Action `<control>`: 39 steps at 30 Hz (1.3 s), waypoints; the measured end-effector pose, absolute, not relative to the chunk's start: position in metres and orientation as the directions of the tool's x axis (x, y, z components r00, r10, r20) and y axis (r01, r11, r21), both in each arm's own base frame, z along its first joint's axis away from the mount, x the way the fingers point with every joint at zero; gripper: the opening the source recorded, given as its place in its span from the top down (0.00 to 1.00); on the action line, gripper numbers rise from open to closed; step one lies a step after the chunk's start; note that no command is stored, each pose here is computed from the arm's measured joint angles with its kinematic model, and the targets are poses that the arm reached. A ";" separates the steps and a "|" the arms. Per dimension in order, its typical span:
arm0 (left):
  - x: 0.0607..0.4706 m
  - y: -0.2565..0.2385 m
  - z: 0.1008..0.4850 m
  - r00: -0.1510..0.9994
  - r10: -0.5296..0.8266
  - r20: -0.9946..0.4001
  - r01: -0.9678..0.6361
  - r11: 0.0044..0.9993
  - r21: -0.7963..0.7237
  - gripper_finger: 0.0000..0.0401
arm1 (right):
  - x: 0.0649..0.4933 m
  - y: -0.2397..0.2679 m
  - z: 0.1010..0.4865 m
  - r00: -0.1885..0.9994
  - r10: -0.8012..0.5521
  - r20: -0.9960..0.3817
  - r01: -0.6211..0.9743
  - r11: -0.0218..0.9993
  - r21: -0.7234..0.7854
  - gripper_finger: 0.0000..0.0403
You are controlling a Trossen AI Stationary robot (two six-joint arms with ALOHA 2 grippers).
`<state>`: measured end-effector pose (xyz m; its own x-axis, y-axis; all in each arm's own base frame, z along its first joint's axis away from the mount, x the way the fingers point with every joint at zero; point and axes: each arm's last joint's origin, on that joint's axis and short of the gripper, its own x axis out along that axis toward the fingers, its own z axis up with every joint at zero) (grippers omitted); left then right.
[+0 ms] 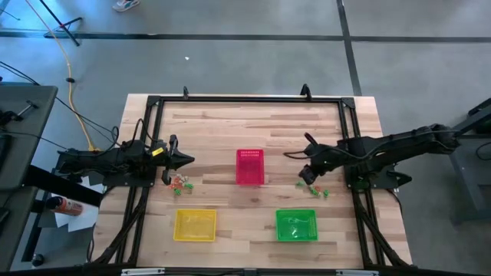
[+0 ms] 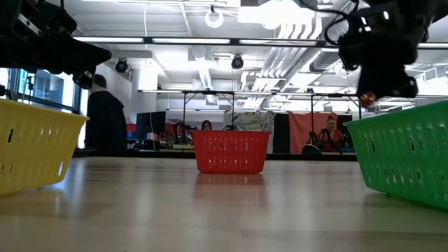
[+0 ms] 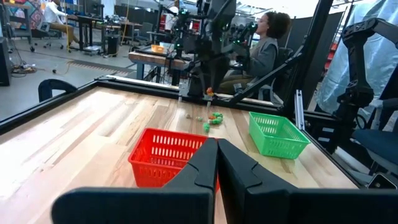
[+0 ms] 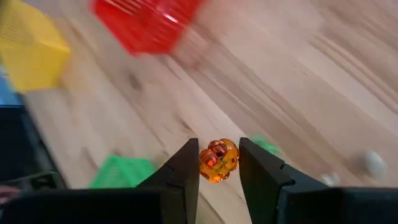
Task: Sort Halloween decoration
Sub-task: Put the orange pumpkin toy into the red bin
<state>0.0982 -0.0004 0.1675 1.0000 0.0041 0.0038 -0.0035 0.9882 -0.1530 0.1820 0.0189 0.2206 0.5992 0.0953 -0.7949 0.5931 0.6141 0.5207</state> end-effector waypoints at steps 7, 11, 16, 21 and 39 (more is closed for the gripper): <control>0.098 0.000 0.168 1.000 0.004 0.004 -0.004 0.988 -0.153 1.00 | 0.204 0.018 0.244 0.837 0.014 -0.546 0.402 0.663 0.632 0.78; 0.098 0.000 0.167 1.000 0.004 0.004 -0.004 0.988 -0.153 1.00 | 0.216 0.012 0.268 0.951 -0.046 -0.306 0.245 0.714 0.655 0.78; 0.098 0.000 0.167 1.000 0.004 0.004 -0.003 0.988 -0.153 1.00 | 0.221 0.002 0.295 0.992 -0.121 -0.025 0.112 0.795 0.596 0.78; 0.098 0.000 0.168 1.000 0.004 0.004 -0.004 0.988 -0.153 1.00 | 0.220 -0.003 0.309 0.982 -0.144 0.122 0.064 0.862 0.503 0.78; 0.098 0.000 0.168 1.000 0.004 0.004 -0.003 0.988 -0.153 1.00 | 0.235 -0.003 0.313 0.990 -0.135 0.046 0.098 0.879 0.467 0.78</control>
<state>0.0982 -0.0004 0.1675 1.0000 0.0041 0.0039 -0.0034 0.9882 -0.1530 0.2348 -0.0026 0.3133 0.9898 -0.1347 0.0459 0.0980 0.8789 0.4668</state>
